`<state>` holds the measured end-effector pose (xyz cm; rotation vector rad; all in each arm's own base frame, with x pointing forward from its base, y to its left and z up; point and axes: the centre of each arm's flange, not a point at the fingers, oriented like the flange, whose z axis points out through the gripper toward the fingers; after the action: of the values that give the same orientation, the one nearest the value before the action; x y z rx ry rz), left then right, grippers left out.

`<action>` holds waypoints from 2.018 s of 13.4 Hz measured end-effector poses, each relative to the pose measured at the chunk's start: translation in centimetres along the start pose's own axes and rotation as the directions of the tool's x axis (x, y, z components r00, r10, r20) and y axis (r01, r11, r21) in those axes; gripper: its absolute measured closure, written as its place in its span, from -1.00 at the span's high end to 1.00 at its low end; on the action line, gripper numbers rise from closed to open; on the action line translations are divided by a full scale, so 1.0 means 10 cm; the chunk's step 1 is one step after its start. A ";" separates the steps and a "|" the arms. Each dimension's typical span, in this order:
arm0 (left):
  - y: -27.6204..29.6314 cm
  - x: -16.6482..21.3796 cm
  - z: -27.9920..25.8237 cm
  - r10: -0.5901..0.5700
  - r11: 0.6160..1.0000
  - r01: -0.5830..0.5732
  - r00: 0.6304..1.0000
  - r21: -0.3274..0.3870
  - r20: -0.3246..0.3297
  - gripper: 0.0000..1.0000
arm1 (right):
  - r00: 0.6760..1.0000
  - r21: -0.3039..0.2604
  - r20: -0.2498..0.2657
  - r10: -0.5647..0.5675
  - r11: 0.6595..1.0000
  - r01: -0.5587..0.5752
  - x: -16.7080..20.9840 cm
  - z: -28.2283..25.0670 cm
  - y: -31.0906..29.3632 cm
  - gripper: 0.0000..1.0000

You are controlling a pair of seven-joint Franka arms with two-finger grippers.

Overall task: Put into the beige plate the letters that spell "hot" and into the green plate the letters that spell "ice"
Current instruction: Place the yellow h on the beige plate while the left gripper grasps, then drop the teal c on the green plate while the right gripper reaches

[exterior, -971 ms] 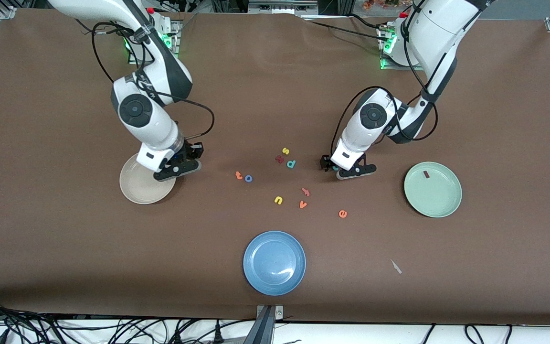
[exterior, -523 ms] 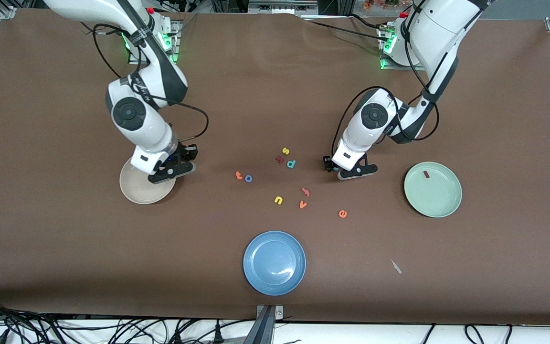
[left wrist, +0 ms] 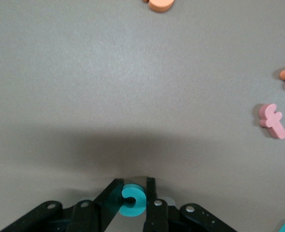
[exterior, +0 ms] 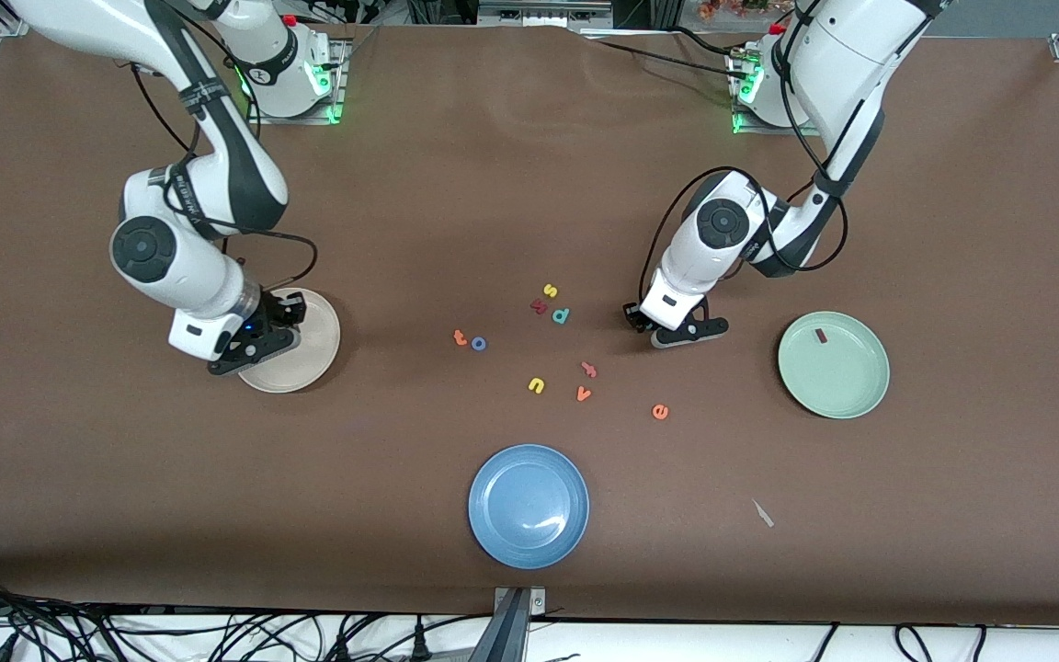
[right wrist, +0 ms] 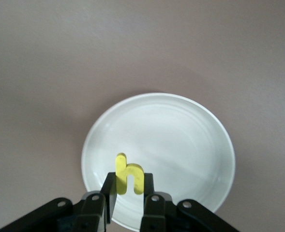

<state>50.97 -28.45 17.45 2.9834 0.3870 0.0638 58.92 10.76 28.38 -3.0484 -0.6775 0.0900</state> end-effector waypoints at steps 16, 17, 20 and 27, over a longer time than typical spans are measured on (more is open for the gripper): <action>-1.81 1.76 -0.89 0.045 0.982 -0.079 0.980 0.173 0.191 -0.52 | 0.982 0.091 -0.007 0.191 0.978 -0.190 0.36 0.00 -1.11 0.28; -1.96 1.78 -0.81 0.066 0.981 -0.104 0.974 0.167 0.216 -0.52 | 0.975 0.093 -0.006 0.221 0.971 -0.220 0.43 0.01 -1.39 0.28; -2.24 1.78 -0.48 0.109 0.978 -0.153 0.954 0.142 0.280 -0.52 | 0.960 0.106 -0.010 0.279 0.955 -0.276 0.56 0.09 -2.03 0.28; -1.94 1.92 -0.73 0.055 0.988 -0.083 0.976 0.129 0.210 0.76 | 0.965 0.097 -0.080 0.250 0.965 -0.242 0.73 0.76 -2.68 0.28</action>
<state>64.21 -4.04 22.54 3.0965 0.2733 -0.2745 53.78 38.13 21.22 -3.0141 -0.2782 -0.0168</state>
